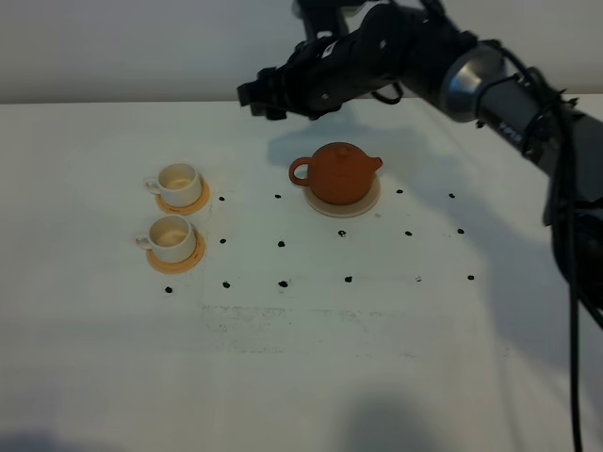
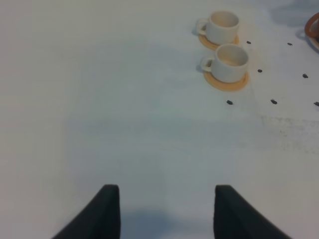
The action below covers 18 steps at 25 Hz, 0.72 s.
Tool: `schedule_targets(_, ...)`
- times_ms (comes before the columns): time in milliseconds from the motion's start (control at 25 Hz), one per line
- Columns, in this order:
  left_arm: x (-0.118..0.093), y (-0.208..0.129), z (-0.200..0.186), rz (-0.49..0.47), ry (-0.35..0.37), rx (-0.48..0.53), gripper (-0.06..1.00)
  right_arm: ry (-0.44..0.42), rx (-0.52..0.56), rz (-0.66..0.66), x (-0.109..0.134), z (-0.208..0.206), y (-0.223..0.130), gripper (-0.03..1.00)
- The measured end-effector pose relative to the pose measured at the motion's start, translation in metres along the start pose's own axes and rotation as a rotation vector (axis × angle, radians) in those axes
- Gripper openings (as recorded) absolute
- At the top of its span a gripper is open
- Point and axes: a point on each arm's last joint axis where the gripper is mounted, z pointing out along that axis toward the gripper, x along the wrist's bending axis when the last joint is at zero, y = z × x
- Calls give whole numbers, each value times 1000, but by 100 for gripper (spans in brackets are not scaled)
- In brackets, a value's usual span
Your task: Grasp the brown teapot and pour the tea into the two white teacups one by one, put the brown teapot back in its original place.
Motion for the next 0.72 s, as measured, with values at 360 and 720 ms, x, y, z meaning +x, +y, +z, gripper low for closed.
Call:
schedule_targets(360,0,0,0,0,0,0,45,25,65,39,0,35,-5,50)
schedule_targets(720,0,0,0,0,0,0,45,-48,143,0,-10,49,-17,50)
